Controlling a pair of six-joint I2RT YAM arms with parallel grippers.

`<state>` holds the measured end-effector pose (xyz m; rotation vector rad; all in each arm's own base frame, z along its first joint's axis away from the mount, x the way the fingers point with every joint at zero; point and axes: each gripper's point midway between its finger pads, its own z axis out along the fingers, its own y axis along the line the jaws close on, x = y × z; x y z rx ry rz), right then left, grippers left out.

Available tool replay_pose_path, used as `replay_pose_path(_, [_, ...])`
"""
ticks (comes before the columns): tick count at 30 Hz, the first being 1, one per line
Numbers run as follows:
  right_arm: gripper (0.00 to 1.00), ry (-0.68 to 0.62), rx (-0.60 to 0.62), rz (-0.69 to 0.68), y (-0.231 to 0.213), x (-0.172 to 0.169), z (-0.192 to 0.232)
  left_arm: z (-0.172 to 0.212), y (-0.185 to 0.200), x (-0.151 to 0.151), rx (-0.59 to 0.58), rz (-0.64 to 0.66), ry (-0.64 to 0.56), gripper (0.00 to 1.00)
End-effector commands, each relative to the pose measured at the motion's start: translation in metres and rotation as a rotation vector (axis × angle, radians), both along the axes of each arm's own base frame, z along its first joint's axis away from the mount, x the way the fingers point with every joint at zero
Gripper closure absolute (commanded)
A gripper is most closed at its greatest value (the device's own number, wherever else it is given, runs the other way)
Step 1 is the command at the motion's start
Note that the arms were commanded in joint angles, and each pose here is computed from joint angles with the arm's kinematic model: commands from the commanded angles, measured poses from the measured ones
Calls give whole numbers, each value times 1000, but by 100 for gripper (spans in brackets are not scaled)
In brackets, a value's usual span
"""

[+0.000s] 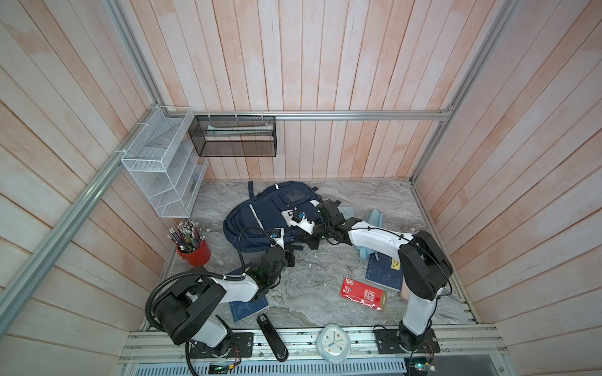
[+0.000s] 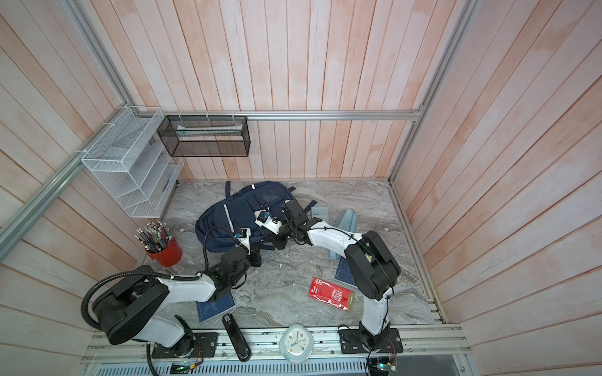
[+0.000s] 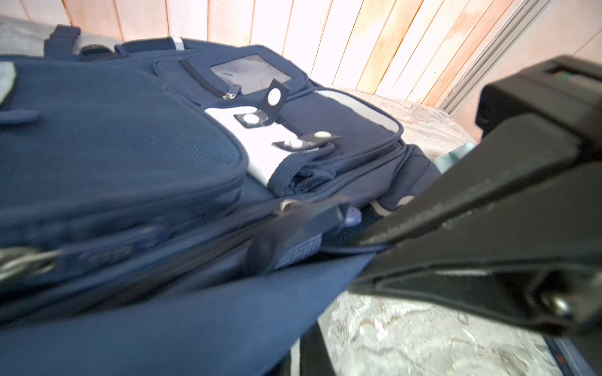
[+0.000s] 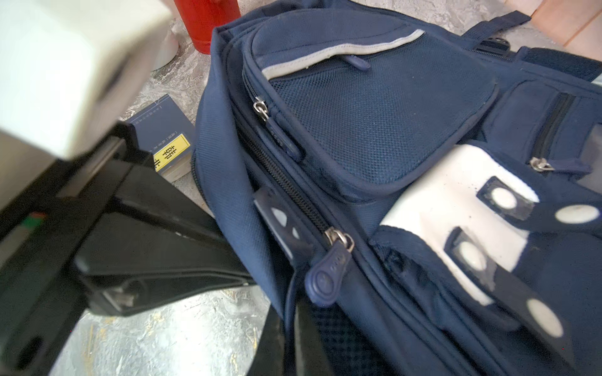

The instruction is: Pack the student bag

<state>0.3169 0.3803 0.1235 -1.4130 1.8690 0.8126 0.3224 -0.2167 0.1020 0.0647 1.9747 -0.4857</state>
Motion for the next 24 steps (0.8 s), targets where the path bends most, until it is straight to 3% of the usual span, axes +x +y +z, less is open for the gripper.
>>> replay_pose_path(1, [100,11,15,-23,-7,7,2,2,20,-8,-38,40,33,100])
replay_pose_path(10, [100,-14,4,-41,-16,12,4,-1,55,-27,-57,94,88,100])
replay_pose_path(16, [100,-93,-128,-164,-63,42,-33,7,66,-28,-144,69,130,100])
replay_pose_path(19, [100,-148,-183,-190,-77,46,-42,5,61,-27,-127,29,151,100])
replay_pose_path(20, [92,-175,-185,-192,-73,43,-39,6,55,-27,-128,6,155,100])
replay_pose_path(22, [64,-234,-157,-170,-57,29,-25,6,43,-30,-150,-38,158,100])
replay_pose_path(24, [47,-306,-100,-121,-36,8,-11,10,30,-31,-154,-75,157,100])
